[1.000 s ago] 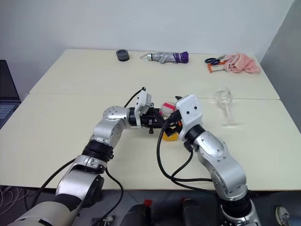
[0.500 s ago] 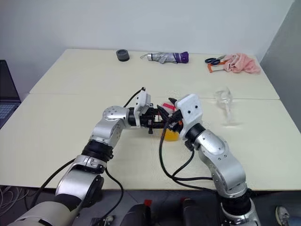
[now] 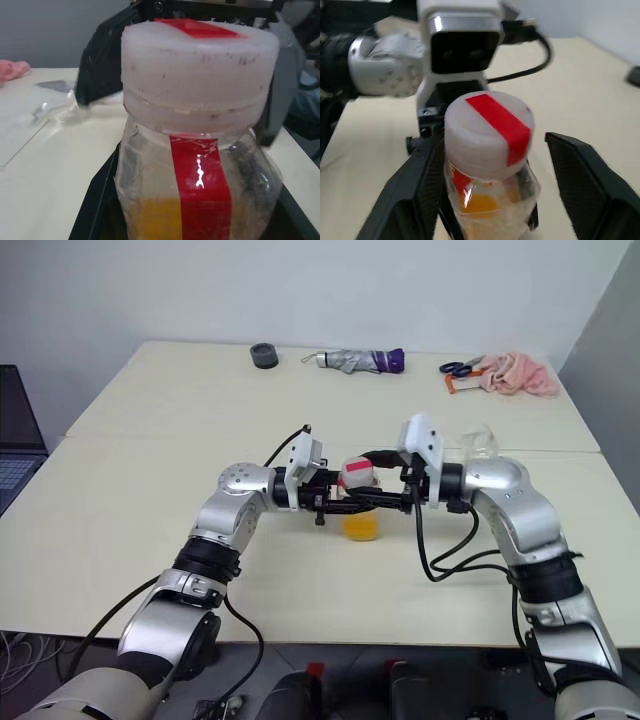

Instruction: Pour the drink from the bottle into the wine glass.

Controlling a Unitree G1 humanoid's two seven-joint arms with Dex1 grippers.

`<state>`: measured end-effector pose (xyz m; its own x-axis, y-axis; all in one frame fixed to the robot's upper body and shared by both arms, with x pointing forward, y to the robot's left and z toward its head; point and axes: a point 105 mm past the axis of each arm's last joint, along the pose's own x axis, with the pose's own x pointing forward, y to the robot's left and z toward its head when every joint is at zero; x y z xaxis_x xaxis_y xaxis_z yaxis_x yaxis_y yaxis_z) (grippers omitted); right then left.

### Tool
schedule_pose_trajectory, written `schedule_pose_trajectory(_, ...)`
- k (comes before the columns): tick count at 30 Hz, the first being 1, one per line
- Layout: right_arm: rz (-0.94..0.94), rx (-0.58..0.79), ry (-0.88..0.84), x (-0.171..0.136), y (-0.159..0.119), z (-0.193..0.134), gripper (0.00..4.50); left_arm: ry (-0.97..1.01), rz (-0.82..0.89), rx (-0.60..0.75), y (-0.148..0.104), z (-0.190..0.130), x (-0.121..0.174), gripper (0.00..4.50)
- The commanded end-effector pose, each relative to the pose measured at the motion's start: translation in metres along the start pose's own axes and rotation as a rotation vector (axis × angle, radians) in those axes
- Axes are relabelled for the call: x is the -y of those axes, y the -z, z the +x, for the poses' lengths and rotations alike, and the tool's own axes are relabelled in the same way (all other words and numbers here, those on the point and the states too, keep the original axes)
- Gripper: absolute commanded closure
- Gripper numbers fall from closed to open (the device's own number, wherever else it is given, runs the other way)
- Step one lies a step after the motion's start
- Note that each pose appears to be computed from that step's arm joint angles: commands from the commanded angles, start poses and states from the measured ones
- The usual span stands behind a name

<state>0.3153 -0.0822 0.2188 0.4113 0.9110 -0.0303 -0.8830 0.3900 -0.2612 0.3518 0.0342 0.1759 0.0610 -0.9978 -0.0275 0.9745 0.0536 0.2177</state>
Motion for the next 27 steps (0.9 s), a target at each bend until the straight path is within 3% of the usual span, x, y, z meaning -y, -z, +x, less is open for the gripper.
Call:
schedule_pose_trajectory(1,-0.016,0.094,0.153,-0.025,-0.029,-0.007,0.66,-0.036,0.062,0.051,-0.022,0.003,-0.01,2.72)
schedule_pose_trajectory(5,0.019,0.082,0.302,-0.042,-0.023,0.004,0.66,-0.037,0.057,0.052,-0.021,0.008,-0.013,2.72)
schedule_pose_trajectory(11,-0.014,0.105,0.624,-0.023,-0.028,0.012,0.66,-0.032,0.069,0.043,-0.02,0.015,-0.017,2.72)
schedule_pose_trajectory(16,0.015,0.105,0.623,-0.032,-0.029,0.025,0.66,-0.017,0.074,0.033,-0.017,0.019,-0.017,2.72)
schedule_pose_trajectory(24,0.023,0.104,0.699,-0.021,-0.025,0.022,0.66,-0.013,0.08,0.027,-0.016,0.019,-0.018,2.72)
schedule_pose_trajectory(27,0.028,0.089,0.694,-0.021,-0.02,0.023,1.28,-0.014,0.08,0.027,-0.015,0.018,-0.018,2.72)
